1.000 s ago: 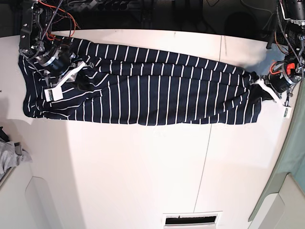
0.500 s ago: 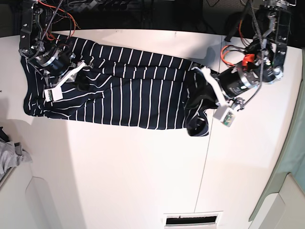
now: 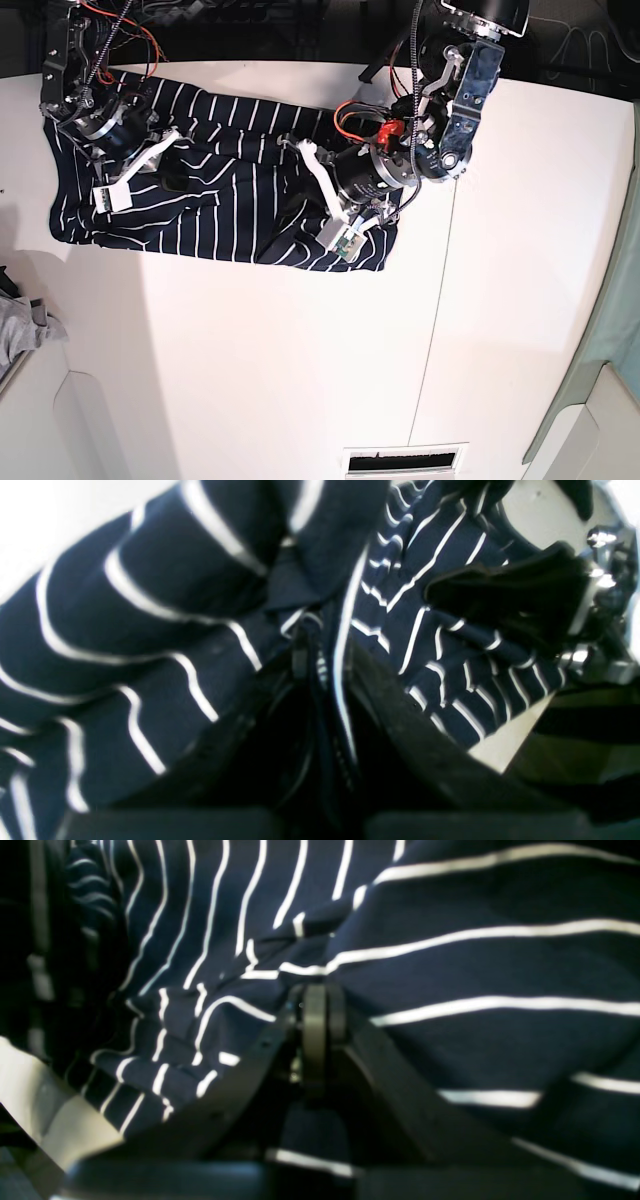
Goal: Layout the t-shirt on the table in an organized manner, then fold the t-shirt properly
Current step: 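Carry the end held by the left gripper over toward the right gripper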
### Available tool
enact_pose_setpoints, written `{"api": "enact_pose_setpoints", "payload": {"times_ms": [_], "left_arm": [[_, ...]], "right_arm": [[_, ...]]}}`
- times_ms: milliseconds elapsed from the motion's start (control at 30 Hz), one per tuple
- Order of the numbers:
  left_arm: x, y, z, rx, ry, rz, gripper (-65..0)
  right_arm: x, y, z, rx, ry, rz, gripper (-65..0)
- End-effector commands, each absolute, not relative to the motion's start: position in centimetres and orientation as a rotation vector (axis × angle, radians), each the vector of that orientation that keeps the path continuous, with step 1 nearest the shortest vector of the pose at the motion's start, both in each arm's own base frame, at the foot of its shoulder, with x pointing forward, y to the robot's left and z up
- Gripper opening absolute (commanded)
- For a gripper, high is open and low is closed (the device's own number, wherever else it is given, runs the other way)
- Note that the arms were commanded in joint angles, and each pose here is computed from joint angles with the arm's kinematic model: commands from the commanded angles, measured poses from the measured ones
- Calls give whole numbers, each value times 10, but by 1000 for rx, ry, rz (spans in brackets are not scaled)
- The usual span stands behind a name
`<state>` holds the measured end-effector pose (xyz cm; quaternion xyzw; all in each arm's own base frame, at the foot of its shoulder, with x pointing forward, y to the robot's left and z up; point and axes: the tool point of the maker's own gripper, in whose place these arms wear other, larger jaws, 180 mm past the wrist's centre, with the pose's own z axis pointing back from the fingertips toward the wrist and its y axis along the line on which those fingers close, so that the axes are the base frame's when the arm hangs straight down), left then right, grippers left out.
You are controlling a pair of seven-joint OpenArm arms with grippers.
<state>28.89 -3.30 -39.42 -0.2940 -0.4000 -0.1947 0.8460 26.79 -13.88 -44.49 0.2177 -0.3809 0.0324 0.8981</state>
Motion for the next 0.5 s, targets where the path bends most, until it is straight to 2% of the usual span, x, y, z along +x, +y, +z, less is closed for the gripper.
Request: {"api": "enact_pose_setpoints", "payload": {"times_ms": [0, 33, 133, 167, 233, 367, 467], "left_arm": [[298, -36, -386, -639, -873, -401, -650], [297, -38, -390, -651, -861, -393, -627], [290, -47, -387, -719, -854, -429, -387], [288, -51, -384, -746, -855, -434, -334], [286, -56, -378, -800, -856, -414, -312], [269, -83, -357, -974, -843, -466, -312], [266, -89, -349, -1037, -836, -438, -312]], "right_arm": [[278, -141, -433, 459, -839, 71, -650], [278, -140, -432, 461, -840, 69, -650], [279, -140, -431, 472, -846, 60, -650], [279, -139, -430, 477, -847, 56, -650], [279, -139, -430, 481, -850, 52, -650], [281, -139, -428, 489, -858, 44, -493], [283, -136, -422, 526, -876, 14, -452]]}}
